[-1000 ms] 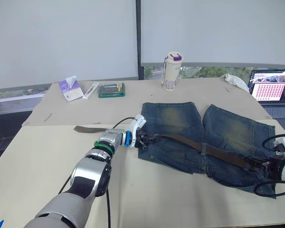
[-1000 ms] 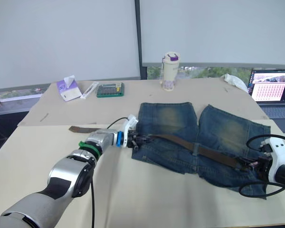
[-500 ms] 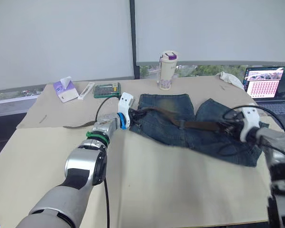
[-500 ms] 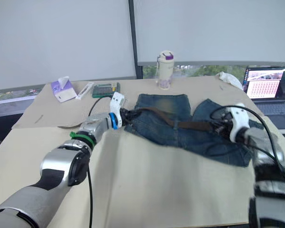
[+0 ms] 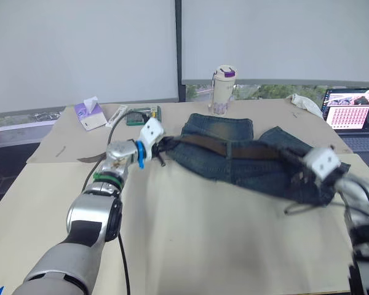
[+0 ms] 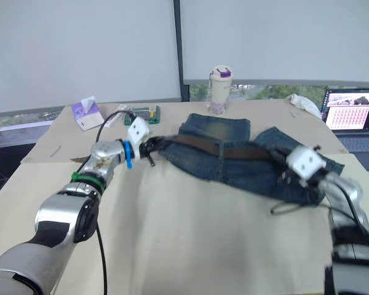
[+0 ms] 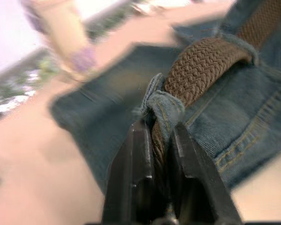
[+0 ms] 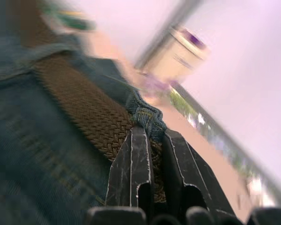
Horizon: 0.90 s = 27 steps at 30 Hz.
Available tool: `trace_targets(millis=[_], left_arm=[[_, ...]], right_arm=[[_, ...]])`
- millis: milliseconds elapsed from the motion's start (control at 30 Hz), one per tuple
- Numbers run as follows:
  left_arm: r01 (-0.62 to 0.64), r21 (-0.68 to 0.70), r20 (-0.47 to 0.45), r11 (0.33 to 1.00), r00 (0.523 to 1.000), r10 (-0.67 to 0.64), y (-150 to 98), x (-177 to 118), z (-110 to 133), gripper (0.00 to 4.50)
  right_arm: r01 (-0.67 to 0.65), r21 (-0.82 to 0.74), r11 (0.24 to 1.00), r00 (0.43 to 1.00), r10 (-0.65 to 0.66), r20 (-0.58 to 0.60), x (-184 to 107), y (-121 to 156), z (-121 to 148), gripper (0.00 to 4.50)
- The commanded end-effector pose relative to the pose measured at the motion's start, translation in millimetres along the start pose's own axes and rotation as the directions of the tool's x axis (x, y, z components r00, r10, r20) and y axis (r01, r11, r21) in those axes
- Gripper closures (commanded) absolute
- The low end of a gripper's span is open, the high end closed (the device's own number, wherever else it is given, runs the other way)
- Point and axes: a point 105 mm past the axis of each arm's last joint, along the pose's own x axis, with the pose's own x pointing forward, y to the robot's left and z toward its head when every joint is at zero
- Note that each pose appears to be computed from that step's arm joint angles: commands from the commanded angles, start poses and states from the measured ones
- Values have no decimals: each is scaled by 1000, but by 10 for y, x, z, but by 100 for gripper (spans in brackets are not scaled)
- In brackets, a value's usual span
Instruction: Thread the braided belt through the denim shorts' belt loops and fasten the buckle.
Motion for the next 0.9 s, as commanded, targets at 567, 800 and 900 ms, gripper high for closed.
trace_targets(millis=[567,800,900], left_arm=[[402,20,-113,915,911,-397,-613,-806,-627,2],[386,-141,-34,912,918,-394,-386,-878,-430,0],[373,-170,-12,912,925,-381,-303,-901,-340,0]], right_arm=[[-285,-337,897,914,360,186,-1215,1291,463,450],[-405,-230,885,881,445,160,-1497,1323,482,286],[-414,-169,895,877,441,190,-1556,1245,587,180]])
